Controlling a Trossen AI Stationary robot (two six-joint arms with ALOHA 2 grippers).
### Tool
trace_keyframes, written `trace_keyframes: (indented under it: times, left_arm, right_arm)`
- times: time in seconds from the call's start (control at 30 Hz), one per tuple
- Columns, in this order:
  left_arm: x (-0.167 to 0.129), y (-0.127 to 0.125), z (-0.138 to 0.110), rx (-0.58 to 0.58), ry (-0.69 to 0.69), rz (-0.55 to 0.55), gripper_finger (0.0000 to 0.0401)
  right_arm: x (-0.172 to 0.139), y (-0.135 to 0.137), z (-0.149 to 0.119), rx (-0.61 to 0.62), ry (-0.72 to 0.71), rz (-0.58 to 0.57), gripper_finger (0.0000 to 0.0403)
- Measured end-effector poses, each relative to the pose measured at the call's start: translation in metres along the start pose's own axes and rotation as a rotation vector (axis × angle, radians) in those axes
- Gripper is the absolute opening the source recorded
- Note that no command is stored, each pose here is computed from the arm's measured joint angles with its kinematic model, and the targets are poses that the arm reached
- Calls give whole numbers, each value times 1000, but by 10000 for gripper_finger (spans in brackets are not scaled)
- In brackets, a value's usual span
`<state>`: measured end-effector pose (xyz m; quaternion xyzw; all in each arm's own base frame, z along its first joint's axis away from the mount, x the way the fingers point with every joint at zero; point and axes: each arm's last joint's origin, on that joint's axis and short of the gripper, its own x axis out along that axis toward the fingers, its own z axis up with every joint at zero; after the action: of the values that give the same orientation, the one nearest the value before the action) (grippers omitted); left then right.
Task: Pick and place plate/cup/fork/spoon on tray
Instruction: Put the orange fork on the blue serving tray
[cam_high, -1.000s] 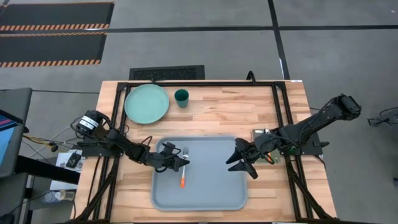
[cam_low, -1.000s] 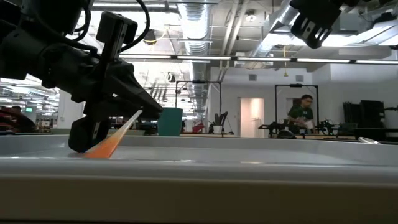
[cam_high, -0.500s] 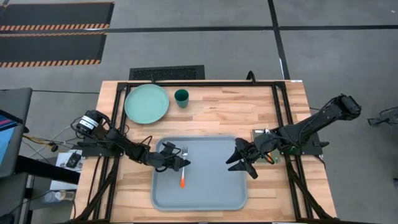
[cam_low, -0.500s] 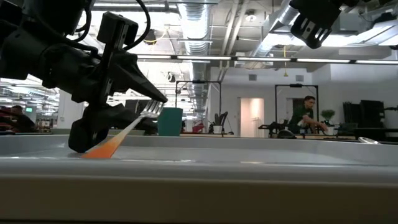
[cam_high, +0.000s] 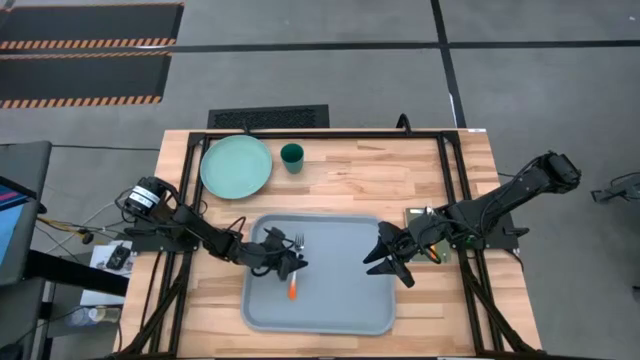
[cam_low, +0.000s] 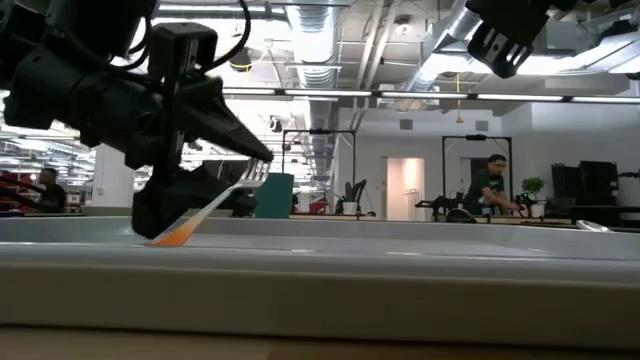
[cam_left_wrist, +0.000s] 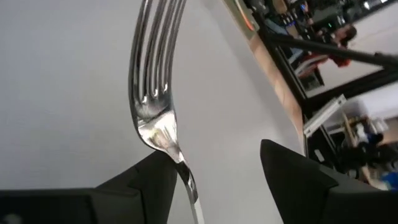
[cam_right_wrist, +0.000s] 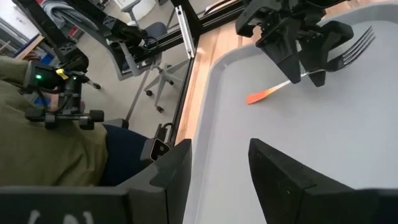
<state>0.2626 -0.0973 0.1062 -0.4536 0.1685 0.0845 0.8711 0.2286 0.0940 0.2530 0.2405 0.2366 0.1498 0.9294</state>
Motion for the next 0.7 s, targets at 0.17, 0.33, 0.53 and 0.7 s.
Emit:
trace_keyframes:
  times: [0.17, 0.33, 0.53, 0.7]
  left_arm:
    - [5, -11, 2, 120, 1, -33, 213]
    - [7, -11, 0, 209, 24, 7, 212]
    - [7, -7, 0, 287, 17, 55, 212]
    - [7, -7, 0, 357, -4, 72, 212]
  right_arm:
    - [0, 0, 0, -3, -1, 1, 185]
    - [0, 0, 0, -4, -1, 1, 181]
    - [0, 0, 0, -5, -1, 1, 181]
    - [0, 0, 0, -5, -1, 1, 182]
